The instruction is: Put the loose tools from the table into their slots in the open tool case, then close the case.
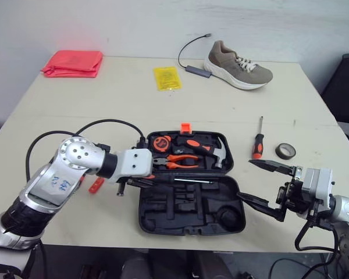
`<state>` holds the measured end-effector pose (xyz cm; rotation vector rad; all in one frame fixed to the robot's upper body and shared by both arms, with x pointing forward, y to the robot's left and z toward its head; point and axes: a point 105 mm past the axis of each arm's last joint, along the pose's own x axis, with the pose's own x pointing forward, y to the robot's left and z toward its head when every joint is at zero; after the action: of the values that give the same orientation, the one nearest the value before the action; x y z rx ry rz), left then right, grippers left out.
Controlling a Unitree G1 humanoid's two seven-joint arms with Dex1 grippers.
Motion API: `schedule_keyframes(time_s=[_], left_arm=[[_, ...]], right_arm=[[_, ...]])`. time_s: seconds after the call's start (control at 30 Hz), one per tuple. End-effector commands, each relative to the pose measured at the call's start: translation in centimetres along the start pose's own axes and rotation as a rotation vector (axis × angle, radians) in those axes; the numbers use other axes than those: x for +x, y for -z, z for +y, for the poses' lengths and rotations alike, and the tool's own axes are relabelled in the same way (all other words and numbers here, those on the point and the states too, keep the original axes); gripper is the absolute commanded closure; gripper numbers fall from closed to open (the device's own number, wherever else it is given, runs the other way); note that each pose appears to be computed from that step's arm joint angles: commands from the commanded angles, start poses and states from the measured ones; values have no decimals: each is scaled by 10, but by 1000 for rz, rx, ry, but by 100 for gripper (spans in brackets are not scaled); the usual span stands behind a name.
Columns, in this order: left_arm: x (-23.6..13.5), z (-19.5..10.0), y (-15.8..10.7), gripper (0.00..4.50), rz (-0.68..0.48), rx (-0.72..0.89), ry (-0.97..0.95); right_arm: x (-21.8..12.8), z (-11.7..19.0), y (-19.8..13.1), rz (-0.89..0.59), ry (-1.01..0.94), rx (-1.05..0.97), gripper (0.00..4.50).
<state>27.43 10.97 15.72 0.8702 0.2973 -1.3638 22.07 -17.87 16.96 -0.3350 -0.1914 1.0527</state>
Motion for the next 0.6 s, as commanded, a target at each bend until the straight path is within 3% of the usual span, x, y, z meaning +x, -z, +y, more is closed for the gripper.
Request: schedule_keyframes(time_s=[0.03,0.23,0.6], left_arm=[[5,-2,-1,368,40,30,-1],[21,-12,-2,368,49,7,34],[31,4,-12,368,54,3,-31]], right_arm=[[2,2,-8,-20,7,-25,0],[-3,2,-4,-10,24,-18,0],[-8,8,3,-8,32,-8,0]])
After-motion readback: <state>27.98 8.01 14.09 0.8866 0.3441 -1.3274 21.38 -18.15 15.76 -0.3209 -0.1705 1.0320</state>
